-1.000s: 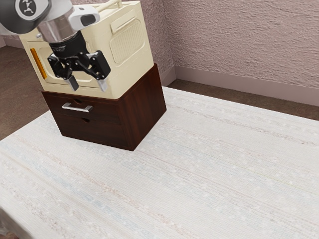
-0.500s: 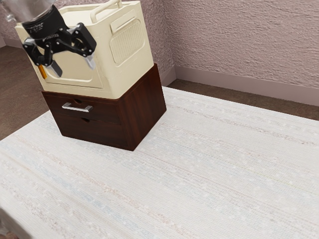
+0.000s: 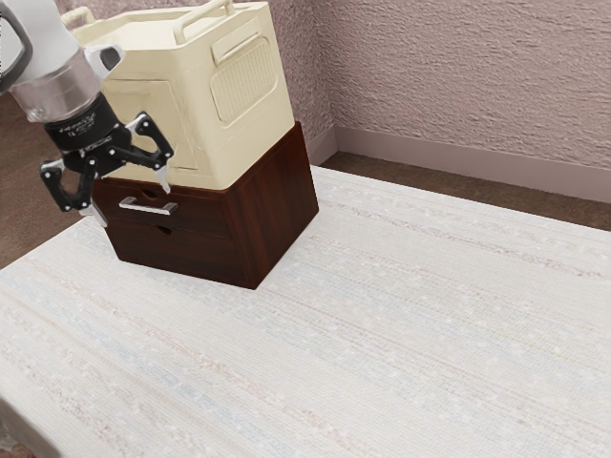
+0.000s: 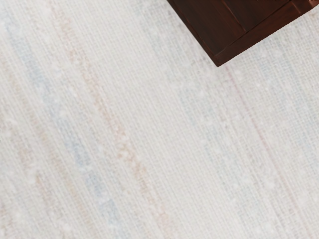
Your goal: Pull the drawer handle with one arm to open the drawer
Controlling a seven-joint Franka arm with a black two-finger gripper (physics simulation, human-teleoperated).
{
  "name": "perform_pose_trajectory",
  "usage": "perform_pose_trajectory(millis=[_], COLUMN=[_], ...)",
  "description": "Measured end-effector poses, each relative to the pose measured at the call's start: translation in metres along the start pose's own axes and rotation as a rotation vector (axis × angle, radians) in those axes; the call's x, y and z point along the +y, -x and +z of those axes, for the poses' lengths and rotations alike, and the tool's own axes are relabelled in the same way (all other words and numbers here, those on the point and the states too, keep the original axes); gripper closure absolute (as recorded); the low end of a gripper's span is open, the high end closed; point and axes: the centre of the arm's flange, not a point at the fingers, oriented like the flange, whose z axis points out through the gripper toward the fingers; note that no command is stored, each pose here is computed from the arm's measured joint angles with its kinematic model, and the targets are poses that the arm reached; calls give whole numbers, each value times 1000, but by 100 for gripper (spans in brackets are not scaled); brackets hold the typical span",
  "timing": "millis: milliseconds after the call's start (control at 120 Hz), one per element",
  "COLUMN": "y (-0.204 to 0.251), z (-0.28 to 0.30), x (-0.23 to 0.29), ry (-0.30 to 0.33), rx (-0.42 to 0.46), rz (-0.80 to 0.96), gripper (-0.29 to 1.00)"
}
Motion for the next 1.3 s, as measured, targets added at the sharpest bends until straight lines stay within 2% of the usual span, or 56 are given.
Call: perform_pose_trajectory(millis=[200,483,767,1100,1300], y=[-18,-61,-86,-124,-128], z=[37,47,91,81,98], x=[-7,-20,-1,-29,-28], ry=[61,167,225,318,322], rx=[36,120,189,261,269], rz=[-136,-308,-385,-503,-524], gripper=[3,3,4,5,4])
